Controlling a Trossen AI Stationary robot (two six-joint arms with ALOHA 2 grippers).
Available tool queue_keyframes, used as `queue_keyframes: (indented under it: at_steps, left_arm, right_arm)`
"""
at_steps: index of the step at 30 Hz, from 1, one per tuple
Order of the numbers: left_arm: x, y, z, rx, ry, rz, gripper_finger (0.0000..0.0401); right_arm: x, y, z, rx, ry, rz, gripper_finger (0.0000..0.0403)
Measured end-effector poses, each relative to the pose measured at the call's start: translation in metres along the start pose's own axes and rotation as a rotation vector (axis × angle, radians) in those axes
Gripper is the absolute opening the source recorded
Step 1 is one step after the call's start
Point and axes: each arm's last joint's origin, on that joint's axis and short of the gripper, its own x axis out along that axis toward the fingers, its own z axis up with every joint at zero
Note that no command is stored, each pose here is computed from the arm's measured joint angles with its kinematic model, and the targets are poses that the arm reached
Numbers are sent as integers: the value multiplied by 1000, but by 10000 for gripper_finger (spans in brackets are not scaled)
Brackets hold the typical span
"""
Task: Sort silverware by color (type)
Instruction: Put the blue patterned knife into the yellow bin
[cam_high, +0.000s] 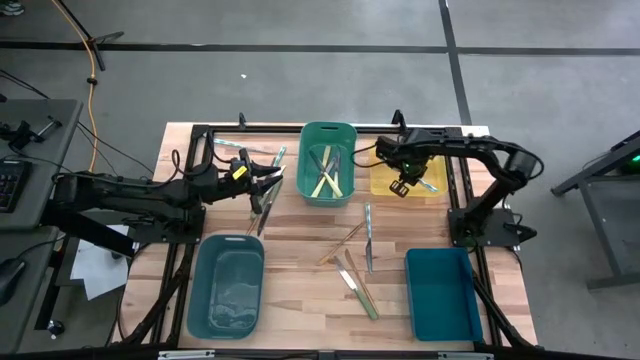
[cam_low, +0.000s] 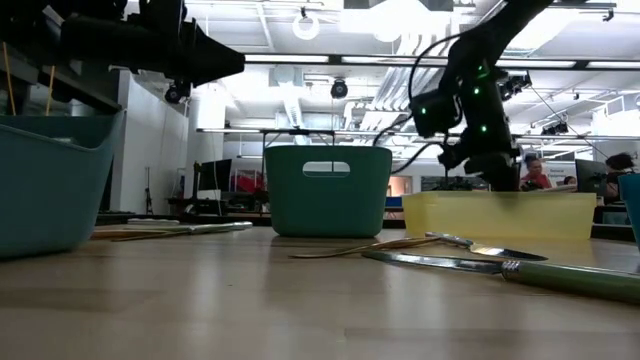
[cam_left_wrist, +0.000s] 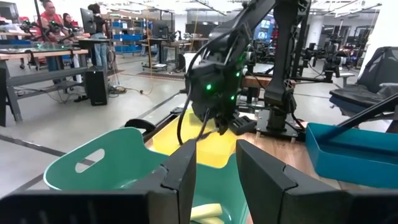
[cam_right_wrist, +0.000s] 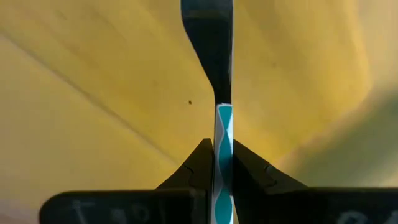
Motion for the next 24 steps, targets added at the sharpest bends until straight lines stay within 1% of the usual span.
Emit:
queue_keyframes:
  at_steps: [6, 12, 17, 21, 24]
  left_arm:
    - [0, 0, 0, 0, 0, 0, 108]
    - [0, 0, 0, 0, 0, 0, 108]
    - [0, 0, 0, 0, 0, 0, 108]
    - [0, 0, 0, 1, 0, 0, 108]
    - [0, 0, 0, 23, 0, 0, 108]
  right_arm:
    - [13, 0, 10, 14, 6, 2, 30]
    - [14, 0, 14, 17, -30, 8, 75]
    - [13, 0, 14, 16, -32, 8, 95]
    - [6, -3, 9, 0, -37, -35, 99]
    - [-9, -9, -1, 19, -79, -77, 100]
